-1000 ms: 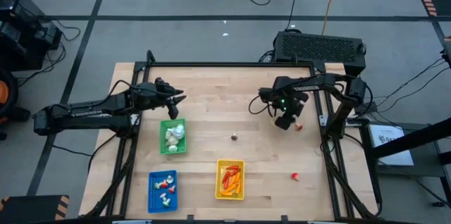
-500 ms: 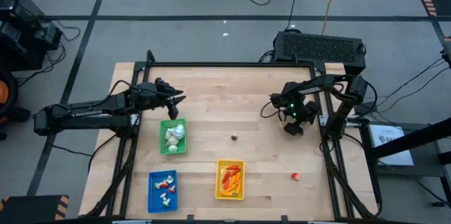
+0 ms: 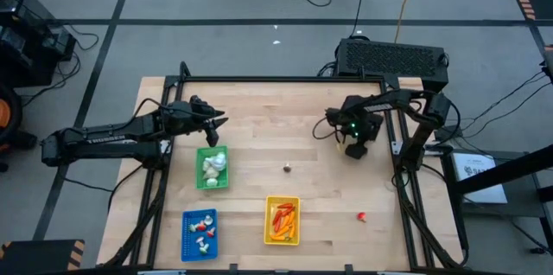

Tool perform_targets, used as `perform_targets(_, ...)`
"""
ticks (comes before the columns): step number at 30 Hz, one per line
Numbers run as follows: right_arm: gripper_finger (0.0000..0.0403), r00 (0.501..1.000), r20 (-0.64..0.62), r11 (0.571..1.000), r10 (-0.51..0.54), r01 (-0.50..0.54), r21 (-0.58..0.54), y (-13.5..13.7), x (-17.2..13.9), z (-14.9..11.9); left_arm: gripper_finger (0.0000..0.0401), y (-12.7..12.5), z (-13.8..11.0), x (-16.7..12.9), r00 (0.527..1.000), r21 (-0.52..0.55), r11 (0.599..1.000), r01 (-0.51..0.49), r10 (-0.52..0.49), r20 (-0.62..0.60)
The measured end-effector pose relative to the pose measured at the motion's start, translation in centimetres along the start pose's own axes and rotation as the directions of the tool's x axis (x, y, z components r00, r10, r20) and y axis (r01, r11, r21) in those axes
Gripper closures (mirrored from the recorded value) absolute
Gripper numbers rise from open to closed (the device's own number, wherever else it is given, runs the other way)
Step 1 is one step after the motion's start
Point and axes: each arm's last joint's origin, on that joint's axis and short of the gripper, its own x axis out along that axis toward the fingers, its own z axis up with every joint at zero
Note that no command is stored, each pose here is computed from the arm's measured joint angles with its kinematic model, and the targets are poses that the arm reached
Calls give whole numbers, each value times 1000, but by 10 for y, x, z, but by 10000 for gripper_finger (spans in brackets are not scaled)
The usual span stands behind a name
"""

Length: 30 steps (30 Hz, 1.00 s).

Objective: Sort produce into baskets
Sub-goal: Put the red mushroom into the blue basket

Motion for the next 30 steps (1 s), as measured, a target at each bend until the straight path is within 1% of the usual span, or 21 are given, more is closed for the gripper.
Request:
perform_targets(3, 126, 1000, 19, 998, 7, -6, -64, -2, -7, 3, 276, 0, 0, 0, 1000, -6, 1000, 0, 0, -1)
perform_targets(6, 126, 1000, 14, 996, 15, -14, -86, -4, -7, 5, 276, 0, 0, 0, 1000, -6, 1000, 0, 0, -5)
perform_targets(11, 126, 998, 44, 998, 39, -38, -41, -7, -6, 10, 276, 0, -1, 0, 1000, 1, 1000, 0, 0, -7)
perform_targets(14, 126, 997, 48, 997, 64, -62, -38, -6, -6, 11, 276, 0, -1, 0, 1000, 2, 1000, 0, 0, -6)
perform_targets(17, 126, 997, 43, 998, 64, -62, -32, -6, -6, 10, 276, 0, -1, 0, 1000, 1, 1000, -1, 1, -6)
perform_targets(25, 127, 998, 11, 997, 67, -67, 46, -7, -6, 7, 276, 0, -1, 0, 1000, 2, 1000, -1, 1, -10)
perform_targets(27, 130, 998, 8, 996, 66, -66, 54, -7, -6, 7, 276, 0, -1, 0, 1000, 2, 1000, -1, 1, -12)
perform_targets(30, 147, 996, 4, 995, 88, -88, 54, -6, -5, 7, 276, 0, -1, 0, 1000, 1, 1000, -1, 1, -14)
